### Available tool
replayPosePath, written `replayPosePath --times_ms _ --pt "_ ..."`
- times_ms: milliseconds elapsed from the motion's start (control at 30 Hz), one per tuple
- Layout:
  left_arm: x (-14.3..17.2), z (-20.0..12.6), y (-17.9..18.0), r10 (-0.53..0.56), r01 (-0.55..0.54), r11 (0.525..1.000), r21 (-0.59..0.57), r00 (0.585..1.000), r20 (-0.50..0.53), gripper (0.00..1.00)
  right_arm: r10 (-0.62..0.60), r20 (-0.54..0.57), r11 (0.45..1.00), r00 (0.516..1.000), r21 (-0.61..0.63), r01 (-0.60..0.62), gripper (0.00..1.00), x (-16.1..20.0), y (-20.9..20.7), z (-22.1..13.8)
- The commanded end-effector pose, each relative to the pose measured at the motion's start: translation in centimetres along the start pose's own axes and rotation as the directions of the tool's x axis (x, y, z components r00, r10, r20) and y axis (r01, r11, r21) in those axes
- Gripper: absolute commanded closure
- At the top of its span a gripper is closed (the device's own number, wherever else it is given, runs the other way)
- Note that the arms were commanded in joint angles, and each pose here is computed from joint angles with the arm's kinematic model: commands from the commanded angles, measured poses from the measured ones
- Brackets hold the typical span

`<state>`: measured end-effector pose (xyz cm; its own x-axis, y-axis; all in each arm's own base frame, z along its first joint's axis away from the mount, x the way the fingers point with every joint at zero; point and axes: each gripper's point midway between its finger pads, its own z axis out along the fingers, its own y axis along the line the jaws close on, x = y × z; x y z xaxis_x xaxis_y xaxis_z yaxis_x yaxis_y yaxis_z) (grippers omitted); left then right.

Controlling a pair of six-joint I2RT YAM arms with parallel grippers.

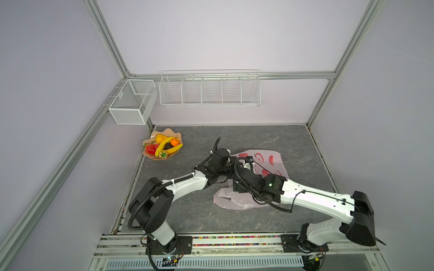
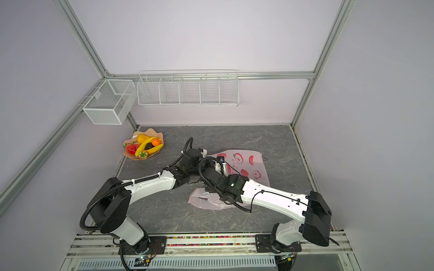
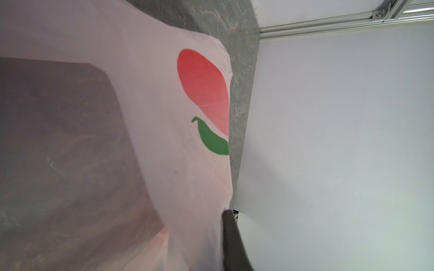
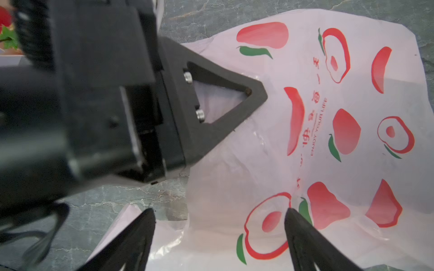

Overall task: Place the fruits into the plastic bag
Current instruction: Open the plastic bag at the center of the table.

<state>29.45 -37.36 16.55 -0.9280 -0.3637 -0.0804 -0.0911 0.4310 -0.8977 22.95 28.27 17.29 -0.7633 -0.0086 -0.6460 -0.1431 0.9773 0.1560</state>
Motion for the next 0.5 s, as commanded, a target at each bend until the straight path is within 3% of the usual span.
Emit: replayPosePath --times_ms 0,467 --pt "0.1 -0.6 0.7 0.009 -0.009 1.000 -0.024 1.000 0.008 1.00 -0.007 0.035 1.000 0.999 -0.006 0.007 0.11 -1.1 0.6 0.2" --pt "0.2 -0.8 0.2 0.018 -0.018 1.000 -0.014 1.000 0.006 1.00 -0.105 0.035 0.989 0.994 0.110 0.100 0.06 -0.3 -0.5 2.5"
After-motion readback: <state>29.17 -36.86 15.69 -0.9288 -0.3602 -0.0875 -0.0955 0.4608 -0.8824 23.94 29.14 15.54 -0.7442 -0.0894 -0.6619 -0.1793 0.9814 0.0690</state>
